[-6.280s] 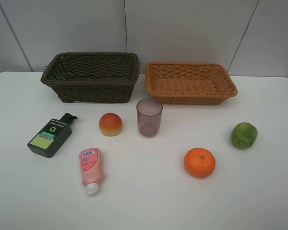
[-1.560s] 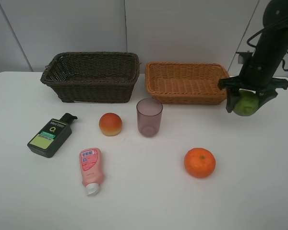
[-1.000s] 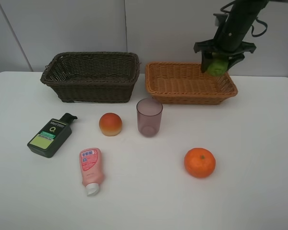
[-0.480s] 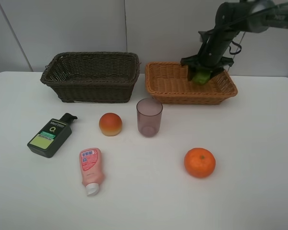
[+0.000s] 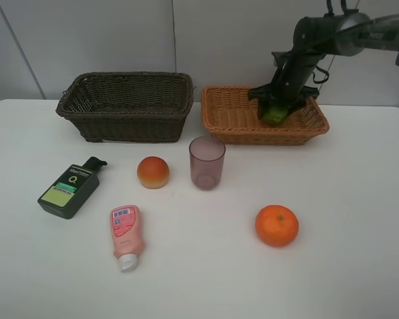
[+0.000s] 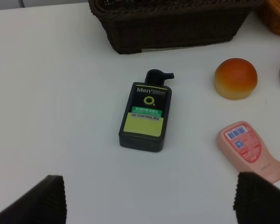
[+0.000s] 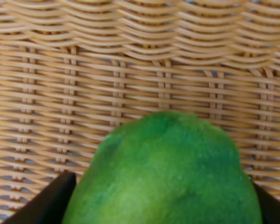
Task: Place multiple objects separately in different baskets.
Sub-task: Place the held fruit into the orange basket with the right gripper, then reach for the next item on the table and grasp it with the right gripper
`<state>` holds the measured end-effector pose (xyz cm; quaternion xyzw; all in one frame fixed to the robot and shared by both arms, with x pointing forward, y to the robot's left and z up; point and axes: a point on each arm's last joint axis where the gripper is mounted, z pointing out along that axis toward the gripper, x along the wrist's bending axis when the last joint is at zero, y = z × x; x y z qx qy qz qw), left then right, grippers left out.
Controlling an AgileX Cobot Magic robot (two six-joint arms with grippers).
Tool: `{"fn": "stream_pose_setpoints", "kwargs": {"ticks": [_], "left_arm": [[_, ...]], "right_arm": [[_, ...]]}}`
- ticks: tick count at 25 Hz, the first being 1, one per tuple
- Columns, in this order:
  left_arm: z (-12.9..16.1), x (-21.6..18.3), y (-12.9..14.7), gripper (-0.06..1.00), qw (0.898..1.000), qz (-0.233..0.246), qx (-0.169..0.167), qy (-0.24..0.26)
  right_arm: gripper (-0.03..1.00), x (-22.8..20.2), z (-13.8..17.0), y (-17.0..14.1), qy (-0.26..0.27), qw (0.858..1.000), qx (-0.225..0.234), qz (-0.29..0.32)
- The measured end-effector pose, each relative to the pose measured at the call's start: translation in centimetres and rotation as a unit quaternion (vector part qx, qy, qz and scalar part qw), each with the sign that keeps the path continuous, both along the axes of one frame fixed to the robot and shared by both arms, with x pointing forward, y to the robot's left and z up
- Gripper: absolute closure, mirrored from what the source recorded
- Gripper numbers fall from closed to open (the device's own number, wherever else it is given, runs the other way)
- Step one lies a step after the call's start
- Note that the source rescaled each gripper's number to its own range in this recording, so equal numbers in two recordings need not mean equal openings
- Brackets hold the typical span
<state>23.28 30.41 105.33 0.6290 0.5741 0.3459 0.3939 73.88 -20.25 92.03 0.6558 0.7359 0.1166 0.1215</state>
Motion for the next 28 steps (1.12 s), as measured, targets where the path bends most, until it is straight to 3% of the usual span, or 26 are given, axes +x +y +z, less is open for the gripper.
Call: {"fn": "stream_pose_setpoints", "kwargs": {"ticks": [4,7,13,22,28], "left_arm": [[0.0,0.0,0.0,0.01,1.000,0.000,0.000,0.000],[0.0,0.0,0.0,0.01,1.000,0.000,0.000,0.000],[0.0,0.0,0.0,0.01,1.000,0.000,0.000,0.000],[0.0,0.0,0.0,0.01,1.000,0.000,0.000,0.000],[0.0,0.0,0.0,0.01,1.000,0.000,0.000,0.000]], "right_arm": [[0.24,0.0,0.0,0.3,-0.002,1.000,0.000,0.003],[0.08,0.0,0.0,0.4,-0.002,1.000,0.000,0.004],[0.04,-0.4,1.5,0.3,-0.004,1.000,0.000,0.003],[0.04,-3.5,8.3,1.3,0.001,0.999,-0.005,0.038],[0.04,-8.2,8.6,2.2,0.039,0.997,-0.015,0.064]]}}
